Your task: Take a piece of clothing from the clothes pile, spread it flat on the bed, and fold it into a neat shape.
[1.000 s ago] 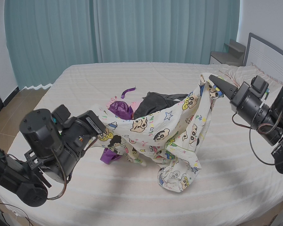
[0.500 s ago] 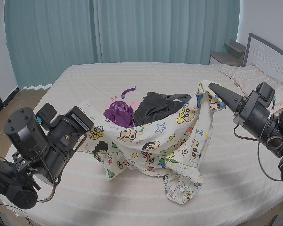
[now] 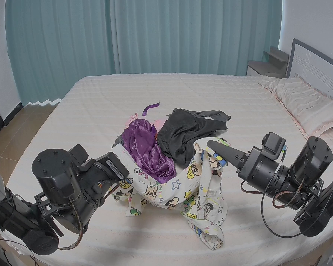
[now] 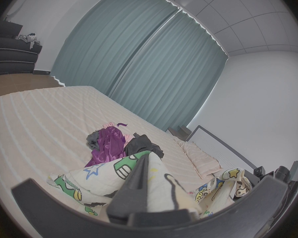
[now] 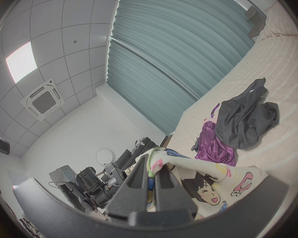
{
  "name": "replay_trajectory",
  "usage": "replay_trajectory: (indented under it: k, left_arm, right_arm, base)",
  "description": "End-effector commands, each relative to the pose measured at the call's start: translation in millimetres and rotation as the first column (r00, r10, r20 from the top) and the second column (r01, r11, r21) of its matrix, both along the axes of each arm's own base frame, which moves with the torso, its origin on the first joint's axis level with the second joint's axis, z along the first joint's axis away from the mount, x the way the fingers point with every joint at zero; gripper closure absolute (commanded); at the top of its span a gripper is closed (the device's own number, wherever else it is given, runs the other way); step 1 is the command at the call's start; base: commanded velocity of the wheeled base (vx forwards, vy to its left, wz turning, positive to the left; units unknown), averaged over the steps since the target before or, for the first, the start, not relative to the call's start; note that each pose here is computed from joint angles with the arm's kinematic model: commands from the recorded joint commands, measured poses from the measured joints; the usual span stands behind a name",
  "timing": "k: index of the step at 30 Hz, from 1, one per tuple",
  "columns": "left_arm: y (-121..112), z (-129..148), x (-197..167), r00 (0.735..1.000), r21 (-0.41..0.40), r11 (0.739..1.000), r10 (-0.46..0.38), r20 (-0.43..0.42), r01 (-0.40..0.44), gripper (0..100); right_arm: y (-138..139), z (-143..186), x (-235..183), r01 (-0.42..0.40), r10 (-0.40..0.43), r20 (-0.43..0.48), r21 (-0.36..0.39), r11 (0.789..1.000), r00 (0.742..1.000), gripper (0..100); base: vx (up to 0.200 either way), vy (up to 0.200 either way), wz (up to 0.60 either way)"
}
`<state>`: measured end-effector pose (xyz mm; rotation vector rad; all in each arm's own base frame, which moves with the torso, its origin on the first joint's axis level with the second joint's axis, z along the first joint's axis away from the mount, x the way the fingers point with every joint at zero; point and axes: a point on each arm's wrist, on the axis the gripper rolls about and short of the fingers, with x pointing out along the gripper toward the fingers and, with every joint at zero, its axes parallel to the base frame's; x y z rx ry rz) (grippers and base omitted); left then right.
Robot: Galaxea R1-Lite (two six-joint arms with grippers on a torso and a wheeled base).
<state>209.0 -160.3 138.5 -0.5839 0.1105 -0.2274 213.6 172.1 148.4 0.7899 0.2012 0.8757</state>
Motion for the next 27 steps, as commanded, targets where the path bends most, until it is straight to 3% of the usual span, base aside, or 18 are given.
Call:
replay_trajectory:
  k: [1,8,20,27]
  left_arm:
    - [0,-7,1,1.000,0.009,1.000,0.005,-0.022,-0.005,100]
    - [2,-4,3,1.000,-0.040,0.999,0.018,-0.023,-0.019,100]
    - [3,-1,2,1.000,-0.047,0.999,0.024,-0.014,-0.025,100]
    - [4,2,2,1.000,-0.055,0.998,0.030,-0.006,-0.031,100]
  right_arm:
    - [2,-3,1,-0.002,0.002,-0.003,-0.002,1.000,1.000,100]
    - [0,0,1,0.012,-0.012,0.009,0.006,1.000,1.000,100]
    - [-2,5,0,0.017,-0.017,0.024,0.015,1.000,1.000,100]
    - [-3,7,-1,0.017,-0.017,0.031,0.021,1.000,0.999,100]
  base:
    - [0.000,0.000,0.00]
    - [0.000,0.000,0.00]
    - [-0.200,0.000,0.00]
    - [0.000,0.000,0.00]
